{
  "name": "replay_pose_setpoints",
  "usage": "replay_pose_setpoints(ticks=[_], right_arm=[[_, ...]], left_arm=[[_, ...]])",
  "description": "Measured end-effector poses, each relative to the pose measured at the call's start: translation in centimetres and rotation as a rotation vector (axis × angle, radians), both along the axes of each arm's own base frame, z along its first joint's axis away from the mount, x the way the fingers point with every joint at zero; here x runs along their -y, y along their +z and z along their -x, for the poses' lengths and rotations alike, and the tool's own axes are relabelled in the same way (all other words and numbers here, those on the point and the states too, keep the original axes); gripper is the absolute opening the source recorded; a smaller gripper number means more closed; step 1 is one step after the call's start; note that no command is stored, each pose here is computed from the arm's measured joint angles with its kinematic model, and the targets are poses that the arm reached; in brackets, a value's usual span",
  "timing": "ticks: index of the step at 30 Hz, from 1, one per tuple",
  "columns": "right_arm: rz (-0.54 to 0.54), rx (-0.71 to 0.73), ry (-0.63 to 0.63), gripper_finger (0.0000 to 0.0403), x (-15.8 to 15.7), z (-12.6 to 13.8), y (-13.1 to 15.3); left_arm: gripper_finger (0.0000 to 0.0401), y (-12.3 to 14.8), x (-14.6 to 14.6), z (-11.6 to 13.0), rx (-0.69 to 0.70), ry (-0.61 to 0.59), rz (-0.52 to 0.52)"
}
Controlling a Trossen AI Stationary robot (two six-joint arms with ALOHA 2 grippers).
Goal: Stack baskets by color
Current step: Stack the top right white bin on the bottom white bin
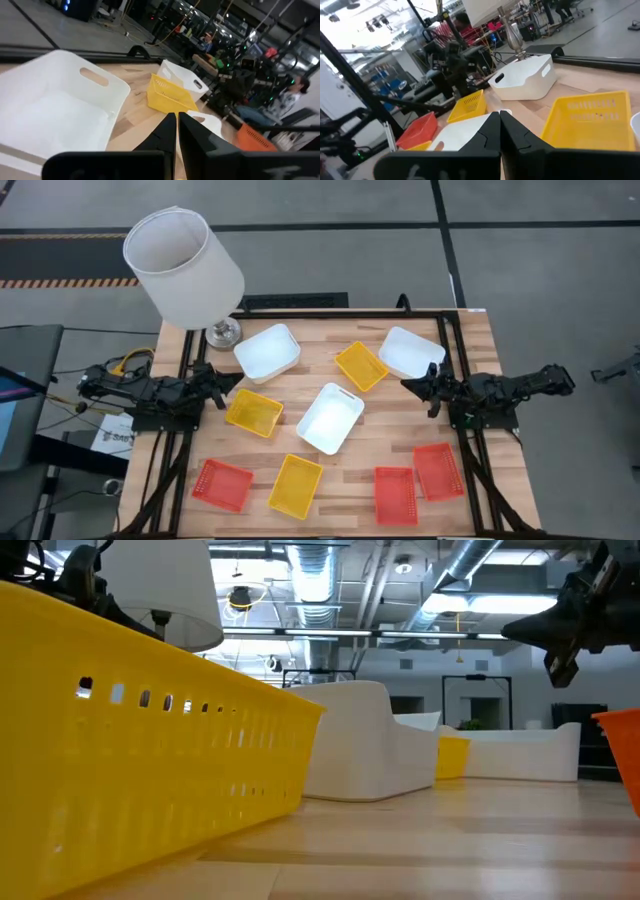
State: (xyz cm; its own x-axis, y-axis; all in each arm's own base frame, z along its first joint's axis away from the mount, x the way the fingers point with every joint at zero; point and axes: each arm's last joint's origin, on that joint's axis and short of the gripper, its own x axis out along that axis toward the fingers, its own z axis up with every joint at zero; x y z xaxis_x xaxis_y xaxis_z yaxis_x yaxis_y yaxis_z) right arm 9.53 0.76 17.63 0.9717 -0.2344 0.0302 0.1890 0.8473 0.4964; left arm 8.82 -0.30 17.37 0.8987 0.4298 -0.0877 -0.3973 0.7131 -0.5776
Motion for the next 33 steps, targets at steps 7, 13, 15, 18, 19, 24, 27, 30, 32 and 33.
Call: replay_pose_setpoints(ticks=[7, 13, 15, 18, 19, 24, 27, 30, 32, 33], right_arm=[[0.0, -0.003, 0.0, 0.0012, 0.0, 0.0, 0.0], [-0.003, 0.004, 0.0, 0.0012, 0.0, 0.0, 0.1], [-0.007, 0.021, 0.0, 0.0012, 0.0, 0.0, 0.3], [-0.018, 0.07, -0.006, 0.0012, 0.1, 0.1, 0.7], [-0.035, 0.112, -0.01, 0.0012, 0.1, 0.1, 1.1], [-0.047, 0.379, -0.057, 0.0034, 0.6, 0.8, 3.7], [0.019, 0.507, -0.118, 0.0065, 0.9, 1.6, 5.1], [0.104, 0.523, -0.193, 0.01, 1.2, 2.1, 6.3], [0.147, 0.514, -0.235, 0.0124, 1.4, 2.5, 7.4], [0.166, 0.501, -0.247, 0.0137, 1.4, 2.6, 8.0]], left_arm=[[0.0006, 0.0, 0.0, 0.0, 0.075, 0.012, 0.149], [0.0006, 0.1, 0.0, 0.0, 0.13, 0.033, 0.255], [0.0006, 0.1, 0.0, 0.0, 0.138, 0.038, 0.271], [0.0006, 0.1, 0.0, 0.0, 0.142, 0.038, 0.277], [0.0006, 0.1, 0.0, 0.0, 0.15, 0.044, 0.281], [0.0007, 1.2, -0.1, 0.0, 0.299, 0.053, 0.362], [0.0018, 2.3, -0.2, 0.1, 0.393, 0.055, 0.354], [0.0045, 3.4, -0.3, 0.4, 0.485, 0.065, 0.319], [0.0072, 4.2, -0.3, 0.6, 0.546, 0.07, 0.284], [0.0087, 4.6, -0.4, 0.8, 0.573, 0.071, 0.262]])
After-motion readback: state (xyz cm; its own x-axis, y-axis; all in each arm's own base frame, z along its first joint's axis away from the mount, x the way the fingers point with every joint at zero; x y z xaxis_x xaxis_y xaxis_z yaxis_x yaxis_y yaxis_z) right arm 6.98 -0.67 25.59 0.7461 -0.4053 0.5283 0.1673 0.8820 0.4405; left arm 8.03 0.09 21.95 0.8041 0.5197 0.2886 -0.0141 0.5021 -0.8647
